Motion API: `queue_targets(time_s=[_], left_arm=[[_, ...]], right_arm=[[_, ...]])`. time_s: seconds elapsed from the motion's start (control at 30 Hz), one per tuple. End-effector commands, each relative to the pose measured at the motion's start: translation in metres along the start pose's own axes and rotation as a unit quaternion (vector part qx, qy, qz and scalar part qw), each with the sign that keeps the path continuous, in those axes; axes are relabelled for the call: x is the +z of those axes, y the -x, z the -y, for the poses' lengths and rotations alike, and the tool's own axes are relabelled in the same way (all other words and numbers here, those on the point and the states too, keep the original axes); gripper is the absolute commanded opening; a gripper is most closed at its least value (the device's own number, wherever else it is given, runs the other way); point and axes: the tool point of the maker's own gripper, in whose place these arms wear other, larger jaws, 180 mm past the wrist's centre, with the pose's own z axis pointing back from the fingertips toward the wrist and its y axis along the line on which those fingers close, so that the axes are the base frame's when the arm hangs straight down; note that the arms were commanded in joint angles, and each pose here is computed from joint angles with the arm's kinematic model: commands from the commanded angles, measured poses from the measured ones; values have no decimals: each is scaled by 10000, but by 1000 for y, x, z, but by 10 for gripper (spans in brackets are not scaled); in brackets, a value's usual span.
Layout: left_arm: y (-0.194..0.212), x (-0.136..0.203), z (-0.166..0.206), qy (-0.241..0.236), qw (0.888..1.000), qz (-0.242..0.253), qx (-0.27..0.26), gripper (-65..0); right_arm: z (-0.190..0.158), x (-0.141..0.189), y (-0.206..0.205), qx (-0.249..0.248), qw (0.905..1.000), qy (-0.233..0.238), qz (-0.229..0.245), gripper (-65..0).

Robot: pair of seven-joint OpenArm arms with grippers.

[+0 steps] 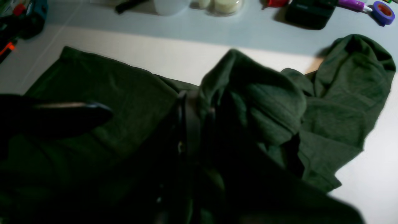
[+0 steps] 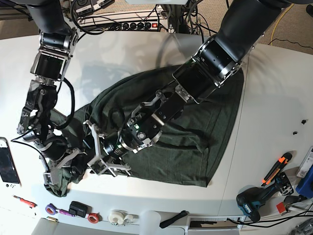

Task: Layout the t-shirt on the table in an organized manner, then fold the t-shirt properly
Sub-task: 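Lower the left gripper onto the shirt's middle and grasp the fabric, then pull the grasped fabric with the left gripper toward the right gripper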

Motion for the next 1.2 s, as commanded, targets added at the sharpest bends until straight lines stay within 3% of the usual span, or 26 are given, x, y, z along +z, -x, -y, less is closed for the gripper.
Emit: queue_targets(time_s=[0.0, 0.23, 0.53, 0.83, 1.17], left_arm=[[-37, -5, 5, 98, 9988, 480, -32, -284], [-30, -6, 3, 74, 9992, 394, -3, -284], [20, -9, -11, -77, 9997, -236, -14, -284], [16, -9, -10, -67, 9999, -110, -7, -284], [2, -8, 12, 527, 9982, 274, -50, -284]], right_arm=[[-8, 2, -29, 126, 9989, -181, 420, -650], [-34, -8, -27, 77, 9976, -504, 476, -650], [-38, -7, -20, 178, 9973, -648, 284, -650], [-40, -7, -23, 157, 9967, -707, 365, -650], [-44, -4, -25, -27, 9951, -900, 402, -650]])
